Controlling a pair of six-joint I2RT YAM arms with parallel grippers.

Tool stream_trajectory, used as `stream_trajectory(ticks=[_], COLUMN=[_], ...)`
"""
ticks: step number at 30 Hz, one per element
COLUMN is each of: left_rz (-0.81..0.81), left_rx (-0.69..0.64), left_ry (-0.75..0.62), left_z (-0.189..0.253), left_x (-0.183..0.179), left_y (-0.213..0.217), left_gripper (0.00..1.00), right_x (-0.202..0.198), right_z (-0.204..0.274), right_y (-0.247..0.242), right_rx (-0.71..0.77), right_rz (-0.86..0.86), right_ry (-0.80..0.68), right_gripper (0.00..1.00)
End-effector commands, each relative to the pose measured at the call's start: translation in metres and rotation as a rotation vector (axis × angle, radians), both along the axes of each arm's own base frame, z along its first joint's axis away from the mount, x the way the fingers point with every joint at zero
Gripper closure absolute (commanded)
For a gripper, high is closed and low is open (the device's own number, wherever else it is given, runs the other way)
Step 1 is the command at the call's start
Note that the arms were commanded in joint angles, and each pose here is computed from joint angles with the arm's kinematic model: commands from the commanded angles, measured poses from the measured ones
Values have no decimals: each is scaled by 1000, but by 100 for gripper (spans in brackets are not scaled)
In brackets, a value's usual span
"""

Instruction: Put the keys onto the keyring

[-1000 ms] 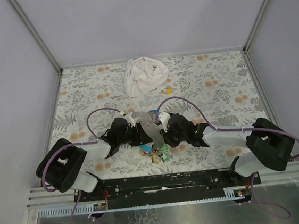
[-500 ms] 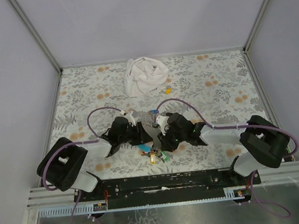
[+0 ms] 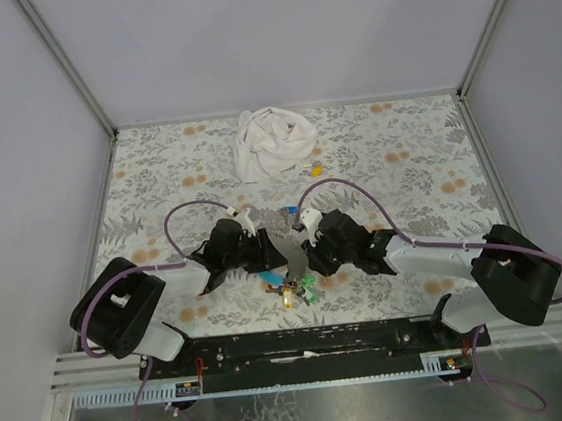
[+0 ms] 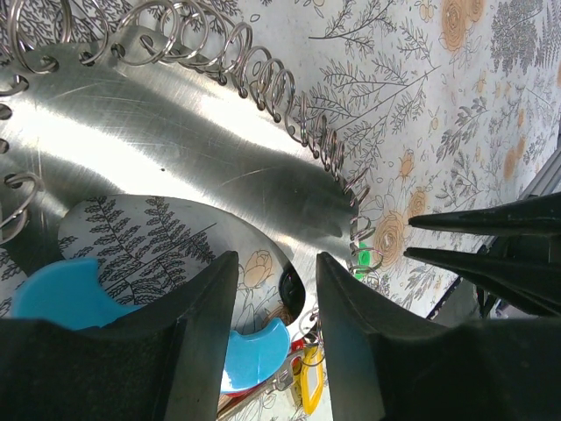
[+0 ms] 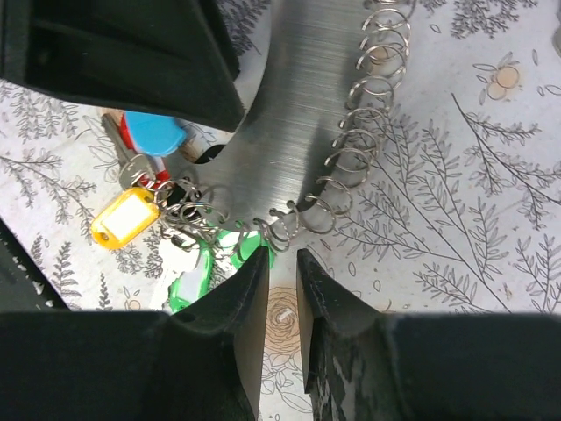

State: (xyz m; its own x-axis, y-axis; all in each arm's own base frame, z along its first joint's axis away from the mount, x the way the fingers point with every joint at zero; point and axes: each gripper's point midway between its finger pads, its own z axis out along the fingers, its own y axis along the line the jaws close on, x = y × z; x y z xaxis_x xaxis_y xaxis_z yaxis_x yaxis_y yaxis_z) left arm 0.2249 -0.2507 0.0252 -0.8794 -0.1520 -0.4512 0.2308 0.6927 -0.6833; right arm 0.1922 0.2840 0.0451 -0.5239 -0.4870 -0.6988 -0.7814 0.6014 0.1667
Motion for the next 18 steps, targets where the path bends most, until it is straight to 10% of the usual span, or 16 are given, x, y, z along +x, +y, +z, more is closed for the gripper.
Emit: stream_trajectory(ticks=[1, 18], left_rz=[13, 9], left_rx=[85, 82], left_ry=[49, 50], left_z=[-24, -25], left_x=[-8, -11], left_y=[14, 15], left_gripper=[59, 59], right_x=[15, 9], right_z=[10, -16], right_y=[0, 10], right_rx=[-1, 26], right_rz=[-91, -73], right_ry=[-30, 54], right_gripper=[75, 77])
